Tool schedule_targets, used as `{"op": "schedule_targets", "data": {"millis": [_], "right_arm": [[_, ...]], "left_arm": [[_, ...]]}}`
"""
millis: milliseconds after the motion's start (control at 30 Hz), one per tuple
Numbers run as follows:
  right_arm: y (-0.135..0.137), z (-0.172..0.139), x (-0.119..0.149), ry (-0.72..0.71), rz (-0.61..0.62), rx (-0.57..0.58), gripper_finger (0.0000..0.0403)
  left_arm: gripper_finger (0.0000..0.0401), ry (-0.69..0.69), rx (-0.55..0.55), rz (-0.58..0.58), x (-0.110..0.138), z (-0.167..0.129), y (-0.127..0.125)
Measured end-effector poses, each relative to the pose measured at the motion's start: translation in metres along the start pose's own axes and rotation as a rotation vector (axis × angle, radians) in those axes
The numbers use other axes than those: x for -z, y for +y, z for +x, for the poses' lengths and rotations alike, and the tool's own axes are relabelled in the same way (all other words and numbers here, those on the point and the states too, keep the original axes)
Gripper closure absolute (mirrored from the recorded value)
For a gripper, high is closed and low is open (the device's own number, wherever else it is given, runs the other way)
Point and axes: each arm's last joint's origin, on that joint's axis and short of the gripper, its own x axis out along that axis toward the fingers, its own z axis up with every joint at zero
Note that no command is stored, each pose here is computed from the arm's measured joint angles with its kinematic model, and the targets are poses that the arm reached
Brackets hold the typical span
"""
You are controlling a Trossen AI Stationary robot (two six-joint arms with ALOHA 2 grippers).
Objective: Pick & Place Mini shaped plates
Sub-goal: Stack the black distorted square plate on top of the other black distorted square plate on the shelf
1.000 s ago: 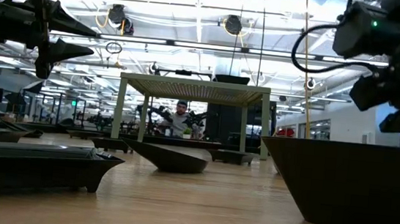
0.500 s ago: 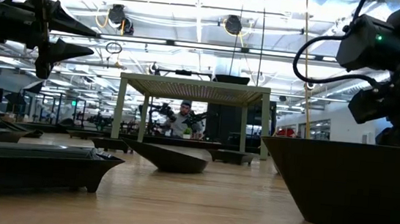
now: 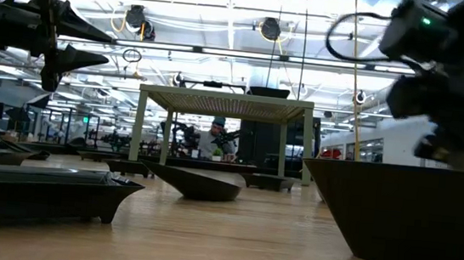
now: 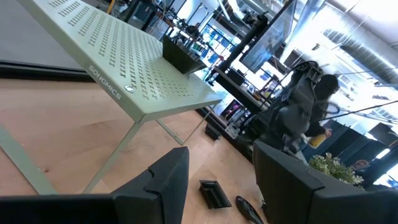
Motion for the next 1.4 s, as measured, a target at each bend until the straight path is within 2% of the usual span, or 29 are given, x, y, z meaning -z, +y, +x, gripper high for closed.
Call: {"op": "schedule_targets", "data": {"millis": [200,533,700,833,1000,1167,1400], "right_arm": [[0.011,-0.038,-0.028,-0.15,-0.074,0.022,0.0403],[0.029,-0.12,-0.075,-0.408,-0.184,0.1,0.0403],[0.033,-0.159,-0.104,-0.537,-0.288,0.154,0.0403],[0.028,-0.184,-0.132,-0.582,-0.344,0.217,0.0403],[0.011,-0.208,-0.166,-0.54,-0.419,0.321,0.0403],[-0.021,-0.227,-0.193,-0.47,-0.422,0.469,0.0403],[-0.06,-0.236,-0.222,-0.448,-0.441,0.543,0.0403]], "left_arm": [[0.0219,-0.001,0.0,0.0,0.0,0.0,0.0],[0.0219,0.0,0.0,0.0,0.0,0.0,0.0],[0.0219,0.0,0.0,0.0,0.0,0.0,0.0],[0.0219,-0.001,0.0,0.0,0.0,0.0,0.0],[0.0219,-0.001,0.0,0.0,0.0,0.0,0.0],[0.0219,-0.001,0.0,0.0,0.0,0.0,0.0],[0.0219,0.0,0.0,0.0,0.0,0.0,0.0]]}}
